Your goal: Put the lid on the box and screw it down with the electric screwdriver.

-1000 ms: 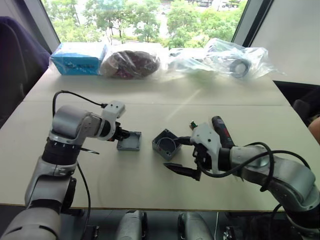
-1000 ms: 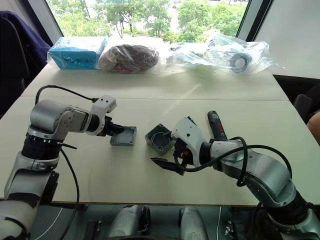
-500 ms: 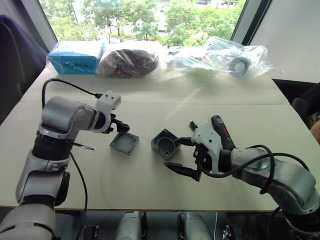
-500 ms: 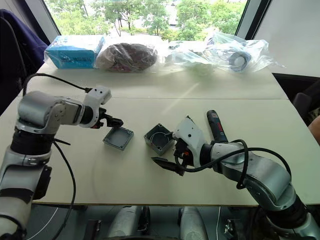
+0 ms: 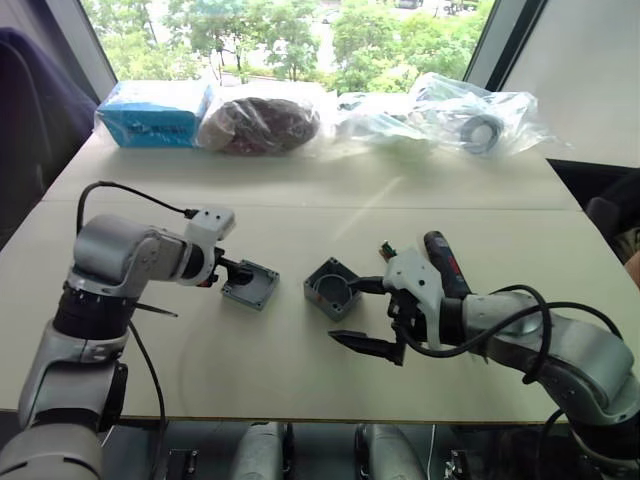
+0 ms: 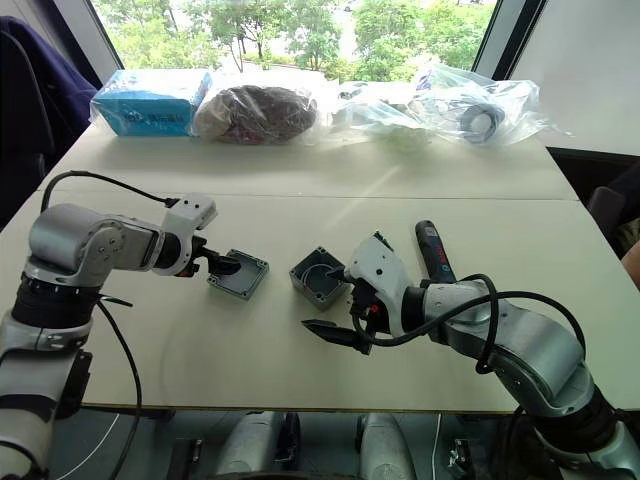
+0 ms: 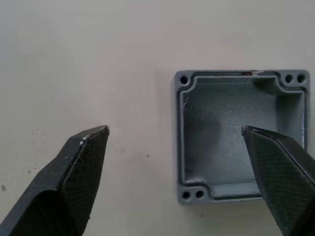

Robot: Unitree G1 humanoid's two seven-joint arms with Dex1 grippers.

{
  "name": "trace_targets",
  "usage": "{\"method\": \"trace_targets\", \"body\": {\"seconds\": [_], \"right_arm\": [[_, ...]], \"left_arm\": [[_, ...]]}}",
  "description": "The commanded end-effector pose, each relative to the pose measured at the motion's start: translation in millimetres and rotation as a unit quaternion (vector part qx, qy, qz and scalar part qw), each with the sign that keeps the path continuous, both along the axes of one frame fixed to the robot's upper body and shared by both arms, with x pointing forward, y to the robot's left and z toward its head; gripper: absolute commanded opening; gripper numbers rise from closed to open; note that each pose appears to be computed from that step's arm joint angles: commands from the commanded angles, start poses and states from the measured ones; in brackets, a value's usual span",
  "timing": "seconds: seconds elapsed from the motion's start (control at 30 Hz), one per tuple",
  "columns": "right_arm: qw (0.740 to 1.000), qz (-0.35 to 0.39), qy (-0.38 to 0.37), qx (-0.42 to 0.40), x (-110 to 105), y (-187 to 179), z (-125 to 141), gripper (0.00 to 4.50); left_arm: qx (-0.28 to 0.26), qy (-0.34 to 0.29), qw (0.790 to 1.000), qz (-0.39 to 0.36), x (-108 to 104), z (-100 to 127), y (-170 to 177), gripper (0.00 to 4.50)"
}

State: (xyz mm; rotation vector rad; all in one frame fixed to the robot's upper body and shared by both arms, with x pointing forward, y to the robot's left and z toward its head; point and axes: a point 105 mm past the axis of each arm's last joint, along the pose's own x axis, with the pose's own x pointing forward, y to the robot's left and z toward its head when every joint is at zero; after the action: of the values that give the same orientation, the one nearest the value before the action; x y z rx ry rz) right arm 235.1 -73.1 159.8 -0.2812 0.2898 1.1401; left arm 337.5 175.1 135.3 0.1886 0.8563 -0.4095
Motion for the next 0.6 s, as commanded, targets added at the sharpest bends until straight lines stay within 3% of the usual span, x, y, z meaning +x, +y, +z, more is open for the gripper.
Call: {"method": "trace_targets", "body": {"seconds": [0.03,0.3,0.33,0.4,0.6], "right_arm": [[1.0,-0.001,-0.017,0.004,-0.6,-1.8,8.8,4.5],[1.0,-0.007,-0.015,0.005,-1.1,-1.8,7.8,4.5],[1.0,-0.008,-0.015,0.005,-1.1,-2.2,7.4,4.5],[1.0,-0.009,-0.014,0.005,-0.6,-2.7,6.8,4.5],[1.0,-0.011,-0.01,0.005,-0.5,-5.1,4.9,4.5]], "left_arm": [[-0.001,-0.016,1.0,0.004,1.7,8.0,-0.5,4.44],[0.018,0.022,1.0,0.01,-6.8,-20.6,1.2,4.44],[0.017,0.024,1.0,0.01,-7.9,-22.8,0.9,3.92],[0.017,0.027,0.999,0.011,-10.3,-26.8,1.2,3.36],[0.015,0.022,0.999,0.024,-13.2,-30.4,5.7,1.09]]}}
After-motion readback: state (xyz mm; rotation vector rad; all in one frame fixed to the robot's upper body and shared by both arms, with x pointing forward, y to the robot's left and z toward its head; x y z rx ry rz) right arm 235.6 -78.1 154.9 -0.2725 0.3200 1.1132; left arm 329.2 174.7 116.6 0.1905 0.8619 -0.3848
